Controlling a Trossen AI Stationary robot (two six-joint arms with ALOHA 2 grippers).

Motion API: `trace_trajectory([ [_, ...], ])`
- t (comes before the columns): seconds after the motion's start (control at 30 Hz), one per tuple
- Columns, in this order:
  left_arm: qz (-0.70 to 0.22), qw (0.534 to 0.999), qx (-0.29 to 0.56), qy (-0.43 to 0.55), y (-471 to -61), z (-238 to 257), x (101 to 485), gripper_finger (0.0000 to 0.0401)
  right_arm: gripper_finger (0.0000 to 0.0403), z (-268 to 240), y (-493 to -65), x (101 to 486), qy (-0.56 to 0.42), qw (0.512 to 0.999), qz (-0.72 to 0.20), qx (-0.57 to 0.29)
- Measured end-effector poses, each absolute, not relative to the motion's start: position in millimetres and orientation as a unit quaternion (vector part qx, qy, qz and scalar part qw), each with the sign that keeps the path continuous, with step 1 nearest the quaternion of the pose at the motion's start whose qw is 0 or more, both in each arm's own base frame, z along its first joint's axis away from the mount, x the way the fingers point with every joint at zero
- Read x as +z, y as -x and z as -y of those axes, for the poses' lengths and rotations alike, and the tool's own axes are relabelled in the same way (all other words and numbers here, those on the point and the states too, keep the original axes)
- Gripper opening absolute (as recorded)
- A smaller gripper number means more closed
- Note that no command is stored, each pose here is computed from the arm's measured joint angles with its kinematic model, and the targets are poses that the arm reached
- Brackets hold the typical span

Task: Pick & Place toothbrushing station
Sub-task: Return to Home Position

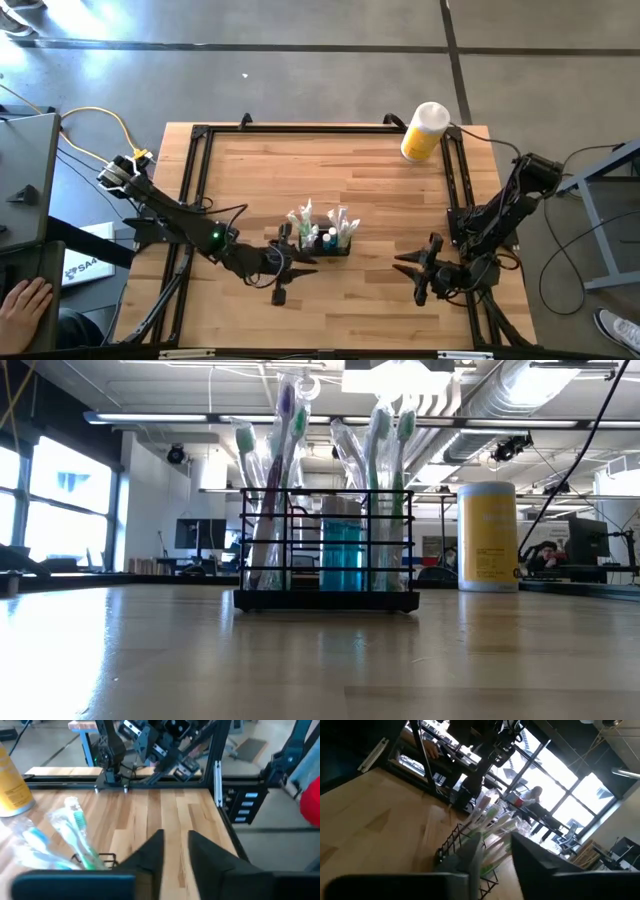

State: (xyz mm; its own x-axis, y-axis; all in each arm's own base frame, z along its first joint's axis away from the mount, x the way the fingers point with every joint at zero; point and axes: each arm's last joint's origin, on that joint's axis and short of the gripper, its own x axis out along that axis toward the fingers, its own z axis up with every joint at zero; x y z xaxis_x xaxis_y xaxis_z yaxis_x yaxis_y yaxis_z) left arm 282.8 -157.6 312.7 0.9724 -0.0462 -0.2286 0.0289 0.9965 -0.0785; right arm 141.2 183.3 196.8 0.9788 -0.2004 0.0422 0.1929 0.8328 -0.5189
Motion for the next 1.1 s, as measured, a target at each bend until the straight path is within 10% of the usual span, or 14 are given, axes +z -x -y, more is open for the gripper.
trace_trajectory([
  [0.2,-0.171,0.985,-0.016,-0.017,-280,156,345,0.0009,0.0008,-179,-137,208,0.286,0.952,-0.005,-0.113],
  [0.57,-0.299,0.951,0.008,-0.082,-256,139,368,0.0001,0.0003,-151,-114,242,0.257,0.958,-0.012,-0.124],
  [0.8,-0.326,0.943,0.045,-0.038,-235,101,371,0.0,0.0002,-114,-99,242,0.132,0.987,-0.038,0.08],
  [1.1,-0.263,0.965,0.019,0.008,-201,63,340,0.0,0.0002,-84,-106,215,0.045,0.988,-0.06,0.133],
])
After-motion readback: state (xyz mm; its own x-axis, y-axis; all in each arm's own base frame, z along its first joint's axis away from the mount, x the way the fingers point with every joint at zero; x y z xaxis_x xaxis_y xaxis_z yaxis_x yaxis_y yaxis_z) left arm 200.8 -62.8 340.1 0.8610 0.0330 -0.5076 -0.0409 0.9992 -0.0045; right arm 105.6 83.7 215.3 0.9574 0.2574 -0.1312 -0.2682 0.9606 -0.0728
